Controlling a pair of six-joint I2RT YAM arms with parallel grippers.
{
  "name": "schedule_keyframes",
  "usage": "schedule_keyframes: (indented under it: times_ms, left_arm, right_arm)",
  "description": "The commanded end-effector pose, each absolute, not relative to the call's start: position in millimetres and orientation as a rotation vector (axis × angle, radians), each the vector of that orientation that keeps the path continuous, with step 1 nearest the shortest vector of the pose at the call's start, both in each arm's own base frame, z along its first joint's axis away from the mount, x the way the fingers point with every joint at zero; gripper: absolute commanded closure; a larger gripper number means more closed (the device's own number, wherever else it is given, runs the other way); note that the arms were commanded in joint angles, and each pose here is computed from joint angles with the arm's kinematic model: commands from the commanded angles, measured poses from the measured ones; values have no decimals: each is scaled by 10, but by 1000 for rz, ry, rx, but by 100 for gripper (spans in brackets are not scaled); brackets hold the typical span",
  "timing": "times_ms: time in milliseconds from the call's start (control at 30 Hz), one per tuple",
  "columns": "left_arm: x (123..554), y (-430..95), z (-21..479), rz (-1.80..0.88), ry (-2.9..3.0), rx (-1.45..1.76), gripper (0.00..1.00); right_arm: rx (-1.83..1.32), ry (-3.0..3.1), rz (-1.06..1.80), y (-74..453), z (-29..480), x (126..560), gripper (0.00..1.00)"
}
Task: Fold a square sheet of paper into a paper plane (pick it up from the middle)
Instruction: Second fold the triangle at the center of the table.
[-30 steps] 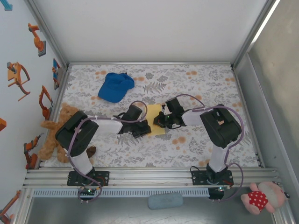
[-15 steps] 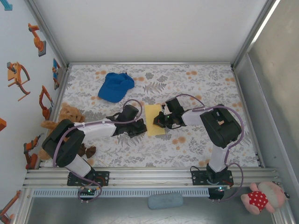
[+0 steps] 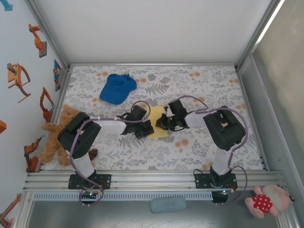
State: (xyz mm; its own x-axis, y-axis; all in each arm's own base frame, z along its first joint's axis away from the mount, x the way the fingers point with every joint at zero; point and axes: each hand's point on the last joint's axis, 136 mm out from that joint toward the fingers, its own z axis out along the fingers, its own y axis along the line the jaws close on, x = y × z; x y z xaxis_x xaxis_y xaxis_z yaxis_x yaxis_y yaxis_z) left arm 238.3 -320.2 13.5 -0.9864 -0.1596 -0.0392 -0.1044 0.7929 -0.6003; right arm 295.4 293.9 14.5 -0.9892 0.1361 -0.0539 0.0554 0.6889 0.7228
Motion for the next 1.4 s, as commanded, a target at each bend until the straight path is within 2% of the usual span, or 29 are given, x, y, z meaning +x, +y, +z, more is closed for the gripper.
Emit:
schedule_keyframes:
  times_ms: [0,167,333,1033,1367]
  left_arm:
    - [2253,-3007,-33,-831,2978,-269,97]
    - [2182,-2935,-139,-783,3025,-299,99]
    - [2192,-2941,-121,-788,3022,-288,100]
    - [2184,-2952,-131,-786,3030,-273,100]
    - [2115,-2854,-166,-726,3062,-305,100]
  right_arm:
    - [240,2935,953,2640,-222,2789,100]
    - [26,2796,1093,2865,370,2993,100]
    - [-120,2736,1013,2784,754,2999,100]
    - [-194,2839,1110,3091,259,2727,100]
    - [-177,2878,1028,2867,58,2836,100]
